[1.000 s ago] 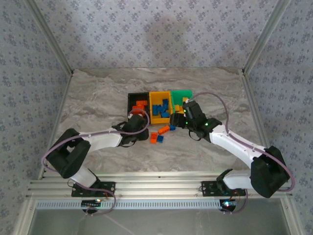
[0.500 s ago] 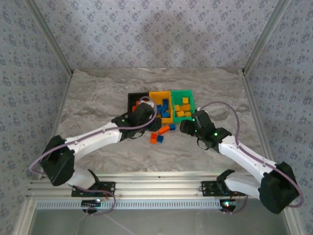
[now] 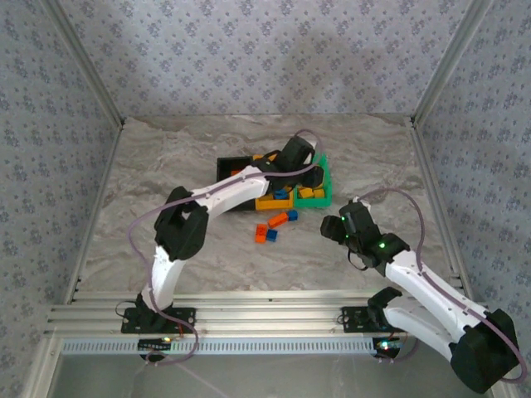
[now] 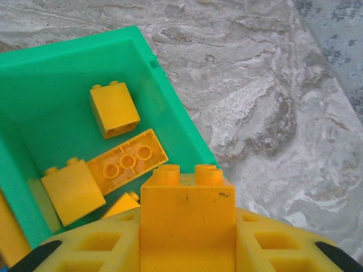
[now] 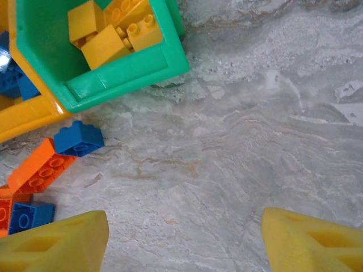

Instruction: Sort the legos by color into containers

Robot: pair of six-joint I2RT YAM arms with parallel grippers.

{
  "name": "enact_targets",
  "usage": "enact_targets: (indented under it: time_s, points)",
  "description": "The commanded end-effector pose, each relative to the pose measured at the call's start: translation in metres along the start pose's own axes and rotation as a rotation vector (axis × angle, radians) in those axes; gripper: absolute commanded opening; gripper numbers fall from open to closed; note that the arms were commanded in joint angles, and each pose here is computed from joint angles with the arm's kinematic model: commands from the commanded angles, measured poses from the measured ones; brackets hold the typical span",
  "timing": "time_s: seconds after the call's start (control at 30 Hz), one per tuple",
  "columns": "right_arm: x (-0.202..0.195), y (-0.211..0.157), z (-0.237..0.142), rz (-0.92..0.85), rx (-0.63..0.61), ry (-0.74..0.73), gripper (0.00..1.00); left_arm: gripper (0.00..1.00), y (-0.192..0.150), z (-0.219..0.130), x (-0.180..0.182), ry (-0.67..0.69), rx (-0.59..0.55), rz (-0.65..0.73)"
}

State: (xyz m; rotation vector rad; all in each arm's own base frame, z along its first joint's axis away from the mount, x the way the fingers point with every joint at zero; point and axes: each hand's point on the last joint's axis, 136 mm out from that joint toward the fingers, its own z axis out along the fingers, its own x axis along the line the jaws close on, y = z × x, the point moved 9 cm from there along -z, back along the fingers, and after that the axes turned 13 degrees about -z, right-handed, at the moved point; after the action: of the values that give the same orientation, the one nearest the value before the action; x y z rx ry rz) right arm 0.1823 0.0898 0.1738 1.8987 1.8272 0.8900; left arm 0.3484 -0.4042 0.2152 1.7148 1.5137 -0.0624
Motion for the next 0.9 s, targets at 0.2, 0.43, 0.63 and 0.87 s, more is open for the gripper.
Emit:
enact_targets:
  time_s: [0.2,0.43,0.63,0.87]
  points:
    - [0.001,-0.001,0.0,0.024,-0.001,0.034,0.75,0.66,0.028,0.003,-0.018,-0.035,0.015,0.015]
    - [0.004,0.0,0.002,0.025,-0.001,0.06,0.77,0.77,0.039,-0.048,-0.035,-0.128,-0.053,0.003]
    - [0.016,0.004,0.008,0.005,0.006,0.135,0.78,0.99,0.018,-0.114,-0.027,-0.191,-0.128,-0.002]
    - [0.046,0.005,0.023,-0.078,0.045,0.207,0.78,1.0,-0.033,-0.177,0.026,-0.111,-0.203,-0.064]
